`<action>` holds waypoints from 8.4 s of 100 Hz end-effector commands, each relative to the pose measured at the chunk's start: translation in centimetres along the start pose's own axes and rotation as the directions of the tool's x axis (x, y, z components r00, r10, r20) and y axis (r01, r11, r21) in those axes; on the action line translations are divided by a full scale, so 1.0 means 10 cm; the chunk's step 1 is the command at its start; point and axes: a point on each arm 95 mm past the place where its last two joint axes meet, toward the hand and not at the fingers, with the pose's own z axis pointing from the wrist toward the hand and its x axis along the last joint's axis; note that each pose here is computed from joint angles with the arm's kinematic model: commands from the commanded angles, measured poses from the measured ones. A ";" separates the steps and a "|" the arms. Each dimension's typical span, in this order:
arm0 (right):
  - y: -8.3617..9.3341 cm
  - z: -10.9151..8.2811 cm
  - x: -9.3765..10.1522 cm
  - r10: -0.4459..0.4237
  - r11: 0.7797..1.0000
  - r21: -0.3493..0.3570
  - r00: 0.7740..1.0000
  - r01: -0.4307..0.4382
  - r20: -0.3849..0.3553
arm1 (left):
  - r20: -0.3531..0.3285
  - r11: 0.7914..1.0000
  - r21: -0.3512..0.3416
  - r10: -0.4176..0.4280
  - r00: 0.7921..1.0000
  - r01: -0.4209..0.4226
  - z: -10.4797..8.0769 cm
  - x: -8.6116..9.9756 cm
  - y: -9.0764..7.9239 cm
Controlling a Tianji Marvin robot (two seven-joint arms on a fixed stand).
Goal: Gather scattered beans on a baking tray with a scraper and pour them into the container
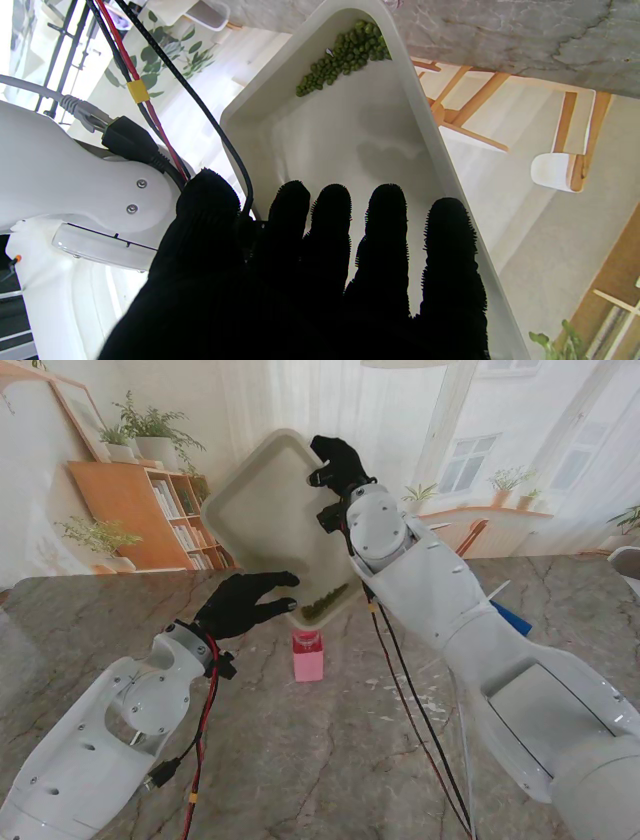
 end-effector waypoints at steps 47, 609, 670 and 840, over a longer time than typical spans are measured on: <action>-0.04 0.00 0.11 0.010 1.000 -0.013 0.999 -0.011 -0.030 | 0.010 1.000 0.011 -0.015 1.000 0.015 -0.03 0.00 0.03; -0.30 -0.45 0.62 -0.126 0.986 0.046 0.903 0.158 -0.410 | 0.015 0.999 0.009 -0.047 0.999 0.047 -0.22 0.10 0.18; -0.33 -0.50 0.66 -0.138 0.984 0.044 0.886 0.175 -0.442 | 0.019 0.999 0.005 -0.052 0.998 0.052 -0.21 0.10 0.18; -0.43 -0.76 0.76 -0.193 0.972 0.017 0.834 0.236 -0.517 | 0.028 0.998 0.006 -0.057 0.998 0.057 -0.26 0.09 0.20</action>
